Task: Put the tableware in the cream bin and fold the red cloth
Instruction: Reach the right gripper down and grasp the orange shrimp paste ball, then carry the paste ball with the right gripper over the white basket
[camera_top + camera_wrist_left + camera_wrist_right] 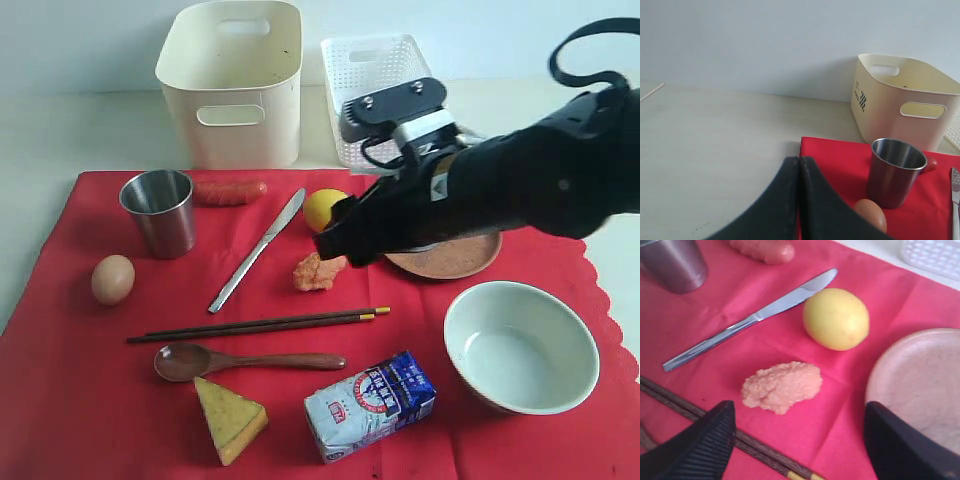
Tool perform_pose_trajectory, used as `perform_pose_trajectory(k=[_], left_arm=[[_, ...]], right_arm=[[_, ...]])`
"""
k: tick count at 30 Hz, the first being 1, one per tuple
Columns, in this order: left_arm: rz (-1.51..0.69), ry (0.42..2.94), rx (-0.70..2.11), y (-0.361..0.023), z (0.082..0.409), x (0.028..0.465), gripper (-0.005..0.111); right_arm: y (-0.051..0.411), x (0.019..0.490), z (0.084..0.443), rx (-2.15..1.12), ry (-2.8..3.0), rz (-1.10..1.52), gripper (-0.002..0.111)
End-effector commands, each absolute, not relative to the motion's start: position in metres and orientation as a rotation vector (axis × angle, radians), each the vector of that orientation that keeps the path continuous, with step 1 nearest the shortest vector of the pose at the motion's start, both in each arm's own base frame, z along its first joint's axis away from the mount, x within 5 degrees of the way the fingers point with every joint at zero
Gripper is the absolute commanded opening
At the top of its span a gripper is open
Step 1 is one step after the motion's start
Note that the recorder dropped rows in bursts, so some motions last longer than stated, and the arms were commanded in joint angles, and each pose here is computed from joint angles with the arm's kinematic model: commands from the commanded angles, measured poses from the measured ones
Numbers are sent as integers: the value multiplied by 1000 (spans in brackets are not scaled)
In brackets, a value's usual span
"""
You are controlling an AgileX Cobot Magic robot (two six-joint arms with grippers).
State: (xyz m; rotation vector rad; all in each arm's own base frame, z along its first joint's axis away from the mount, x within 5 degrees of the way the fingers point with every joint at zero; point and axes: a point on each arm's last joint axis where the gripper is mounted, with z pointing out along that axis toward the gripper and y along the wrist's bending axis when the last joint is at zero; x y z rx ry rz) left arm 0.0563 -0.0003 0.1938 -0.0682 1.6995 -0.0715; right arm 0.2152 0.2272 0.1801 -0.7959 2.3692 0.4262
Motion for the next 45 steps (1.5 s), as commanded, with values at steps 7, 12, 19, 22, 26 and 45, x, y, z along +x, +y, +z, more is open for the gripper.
perform_pose_trajectory(k=[7,12,19,22,26,45], left_arm=[[-76,1689,-72,0,194,56,3],[-76,1689,-72,0,194,56,3],[-76,1689,-72,0,194,56,3],[-76,1689,-72,0,194,56,3],[-76,1689,-72,0,194,56,3],[-76,1689,-72,0,194,56,3]], right_arm=[[266,228,150,-948,2498,345,81],[275,235,136,-957,2523,329,81],[284,243,115,-965,2547,314,81],[284,243,113,-968,2549,311,80],[284,244,113,-970,2547,311,65],[258,240,222,-897,2344,354,1]])
